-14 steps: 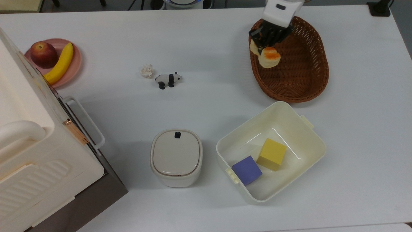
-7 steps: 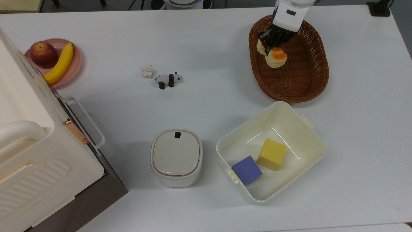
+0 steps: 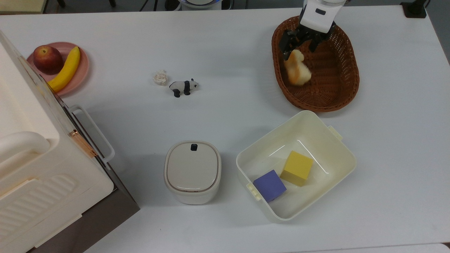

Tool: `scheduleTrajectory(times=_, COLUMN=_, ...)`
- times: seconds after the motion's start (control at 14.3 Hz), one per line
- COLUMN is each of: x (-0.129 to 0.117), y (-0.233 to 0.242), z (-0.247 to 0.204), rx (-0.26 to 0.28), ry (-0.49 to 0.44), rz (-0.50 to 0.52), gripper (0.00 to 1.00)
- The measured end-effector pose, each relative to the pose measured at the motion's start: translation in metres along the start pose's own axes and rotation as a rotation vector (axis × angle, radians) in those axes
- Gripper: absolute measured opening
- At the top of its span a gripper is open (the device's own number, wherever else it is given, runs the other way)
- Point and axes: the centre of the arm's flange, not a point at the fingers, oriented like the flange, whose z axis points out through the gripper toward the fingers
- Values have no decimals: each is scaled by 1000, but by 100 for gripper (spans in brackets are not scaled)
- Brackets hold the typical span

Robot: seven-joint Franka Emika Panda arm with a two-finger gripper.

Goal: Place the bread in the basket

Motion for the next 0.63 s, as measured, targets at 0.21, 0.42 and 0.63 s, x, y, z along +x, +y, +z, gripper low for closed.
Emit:
scheduleTrajectory(times=0.21, x=1, y=3, z=0, rx=-1, ry=1, rz=8, gripper=100)
scheduleTrajectory(times=0.42, x=3, y=21, z=-3, rx=-4, ry=6, rz=48, gripper=100)
scheduleTrajectory(times=0.63, x=7, y=86, z=-5, rx=-36, ry=15, rz=144, gripper=100)
